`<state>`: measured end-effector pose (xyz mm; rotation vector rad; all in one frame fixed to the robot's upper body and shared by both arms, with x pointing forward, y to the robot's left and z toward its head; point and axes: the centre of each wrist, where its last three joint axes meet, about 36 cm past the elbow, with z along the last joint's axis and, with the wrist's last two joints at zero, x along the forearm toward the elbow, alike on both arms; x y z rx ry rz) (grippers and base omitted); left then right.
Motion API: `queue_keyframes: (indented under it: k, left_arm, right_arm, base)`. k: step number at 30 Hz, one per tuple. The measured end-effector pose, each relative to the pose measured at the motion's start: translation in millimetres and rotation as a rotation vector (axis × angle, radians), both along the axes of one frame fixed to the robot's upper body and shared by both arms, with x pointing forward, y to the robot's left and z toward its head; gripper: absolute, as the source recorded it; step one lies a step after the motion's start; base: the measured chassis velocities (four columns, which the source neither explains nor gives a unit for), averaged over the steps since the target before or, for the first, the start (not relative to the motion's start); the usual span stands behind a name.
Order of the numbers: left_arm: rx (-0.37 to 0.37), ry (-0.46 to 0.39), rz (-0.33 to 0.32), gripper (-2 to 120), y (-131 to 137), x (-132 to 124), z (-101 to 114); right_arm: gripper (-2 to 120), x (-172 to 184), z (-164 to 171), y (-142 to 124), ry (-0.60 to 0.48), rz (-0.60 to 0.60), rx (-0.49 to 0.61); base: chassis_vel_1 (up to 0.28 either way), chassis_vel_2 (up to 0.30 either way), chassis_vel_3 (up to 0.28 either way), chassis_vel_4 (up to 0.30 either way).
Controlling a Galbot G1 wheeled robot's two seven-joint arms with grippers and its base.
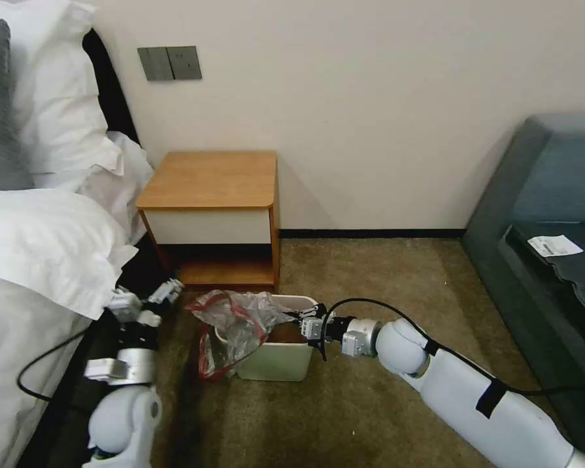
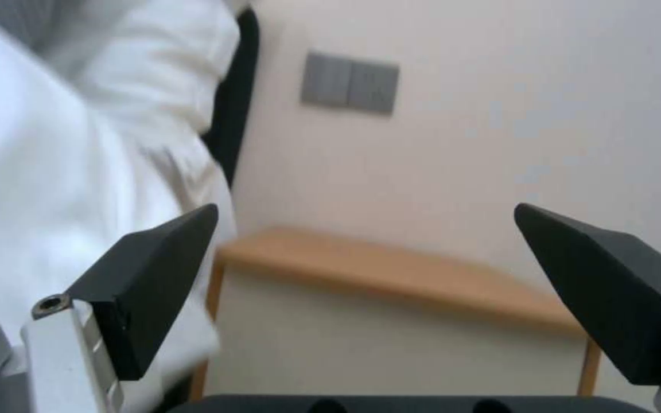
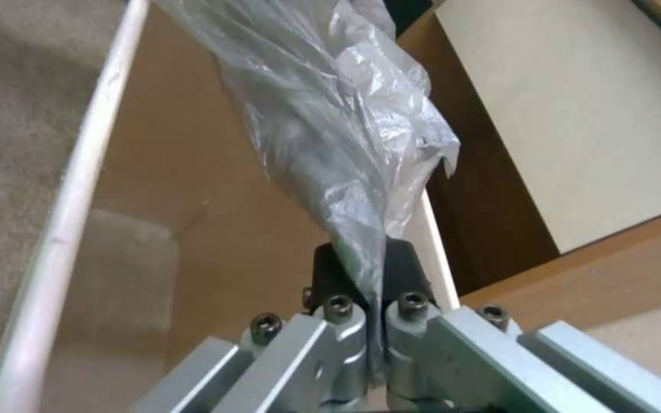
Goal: Pick up the garbage bag from the table and place it over the trash can.
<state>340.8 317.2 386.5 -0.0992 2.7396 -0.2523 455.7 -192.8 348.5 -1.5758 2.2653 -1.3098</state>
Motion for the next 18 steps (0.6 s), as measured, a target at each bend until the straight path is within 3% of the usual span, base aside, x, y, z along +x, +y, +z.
queue_keyframes:
  k: [5, 8, 9, 13, 18]
  left_arm:
    - [-0.023, 0.066, 0.025, 97, -2.9, -11.5, 24.2]
    - [-0.054, 0.197, 0.046, 97, -5.4, -34.0, 46.9]
    - [-0.054, 0.197, 0.046, 97, -5.4, -34.0, 46.9]
    - [0.006, 0.237, 0.079, 97, 5.1, -49.8, 65.8]
    - [0.007, 0.29, 0.119, 97, 3.8, -54.4, 67.9]
  right_arm:
    - [0, 0.9, 1.0, -1.7, -0.004, -0.008, 0.005]
    - [11, 2.0, 1.9, -2.4, -0.009, -0.014, 0.009]
    - [11, 2.0, 1.9, -2.4, -0.009, -0.014, 0.009]
    - [31, -1.0, -0.9, -10.4, -0.008, -0.028, 0.015]
    - [44, -4.4, -3.9, -14.7, -0.004, -0.027, 0.015]
  base:
    - [0.0, 0.0, 0.0, 0.0]
    - [0.0, 0.0, 0.0, 0.0]
    - [0.0, 0.0, 0.0, 0.0]
    - [0.0, 0.0, 0.0, 0.0]
    - [0.0, 0.0, 0.0, 0.0]
